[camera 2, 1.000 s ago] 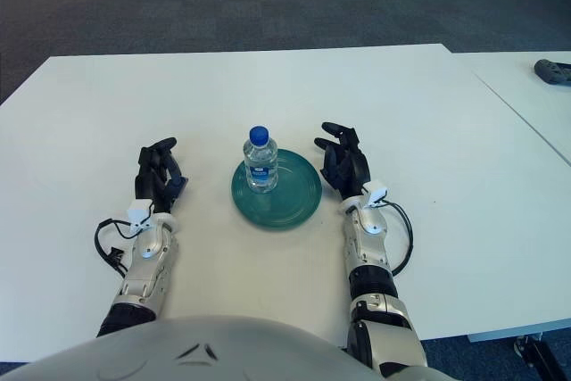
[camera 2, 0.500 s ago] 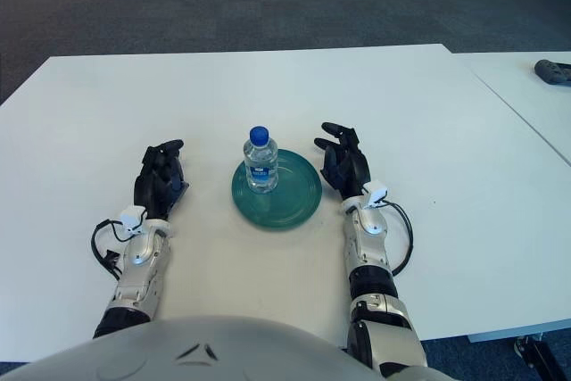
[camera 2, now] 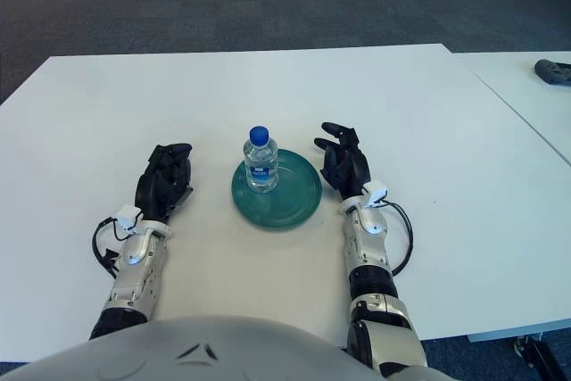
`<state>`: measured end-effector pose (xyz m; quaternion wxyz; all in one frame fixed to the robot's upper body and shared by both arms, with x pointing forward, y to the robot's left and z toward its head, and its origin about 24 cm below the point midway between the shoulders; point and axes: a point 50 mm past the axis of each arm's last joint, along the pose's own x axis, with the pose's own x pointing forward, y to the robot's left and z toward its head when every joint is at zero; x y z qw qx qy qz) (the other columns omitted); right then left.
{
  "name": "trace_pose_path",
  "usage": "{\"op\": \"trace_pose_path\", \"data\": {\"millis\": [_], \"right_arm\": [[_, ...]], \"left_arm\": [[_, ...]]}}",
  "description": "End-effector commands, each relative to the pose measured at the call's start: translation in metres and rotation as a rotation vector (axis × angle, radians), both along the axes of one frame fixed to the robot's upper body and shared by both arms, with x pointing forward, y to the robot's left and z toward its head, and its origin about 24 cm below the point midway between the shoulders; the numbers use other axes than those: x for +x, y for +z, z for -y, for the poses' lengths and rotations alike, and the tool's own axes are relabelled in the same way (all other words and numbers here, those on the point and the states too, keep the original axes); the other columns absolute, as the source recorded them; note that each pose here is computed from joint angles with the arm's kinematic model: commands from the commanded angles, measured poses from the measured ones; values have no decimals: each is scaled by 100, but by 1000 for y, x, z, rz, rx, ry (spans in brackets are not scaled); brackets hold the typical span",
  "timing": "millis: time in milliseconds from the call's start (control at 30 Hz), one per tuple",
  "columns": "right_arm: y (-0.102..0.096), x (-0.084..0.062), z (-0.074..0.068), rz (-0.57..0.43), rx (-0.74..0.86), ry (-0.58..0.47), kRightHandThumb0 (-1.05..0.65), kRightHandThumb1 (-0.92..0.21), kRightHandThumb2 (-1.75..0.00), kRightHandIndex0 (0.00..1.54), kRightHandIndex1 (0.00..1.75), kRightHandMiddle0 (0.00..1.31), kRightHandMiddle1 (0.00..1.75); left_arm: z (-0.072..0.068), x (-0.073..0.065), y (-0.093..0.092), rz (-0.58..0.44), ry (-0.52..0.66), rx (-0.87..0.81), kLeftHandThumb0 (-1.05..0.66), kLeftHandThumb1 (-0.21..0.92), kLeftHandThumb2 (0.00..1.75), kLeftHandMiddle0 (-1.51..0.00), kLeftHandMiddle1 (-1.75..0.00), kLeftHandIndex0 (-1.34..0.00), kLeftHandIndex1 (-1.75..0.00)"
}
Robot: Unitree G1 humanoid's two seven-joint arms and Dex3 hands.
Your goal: Put the bottle into the plate.
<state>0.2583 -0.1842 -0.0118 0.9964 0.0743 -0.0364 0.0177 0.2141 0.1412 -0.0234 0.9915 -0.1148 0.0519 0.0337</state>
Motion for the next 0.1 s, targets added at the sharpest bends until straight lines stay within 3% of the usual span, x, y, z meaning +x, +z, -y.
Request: {"op": "trace_pose_path", "data": {"millis": [0, 67], "right_arm": [[-64, -63, 1, -310, 81, -68, -56, -87, -73, 47, 106, 10, 110], [-64, -63, 0, -310, 81, -68, -57, -87, -73, 47, 106, 10, 110]], "left_arm": [[-8, -24, -30, -159, 57, -1, -35, 92, 45, -59, -85, -27, -166], [-7, -25, -32, -159, 76, 10, -35, 92, 46, -57, -84, -25, -168]]}}
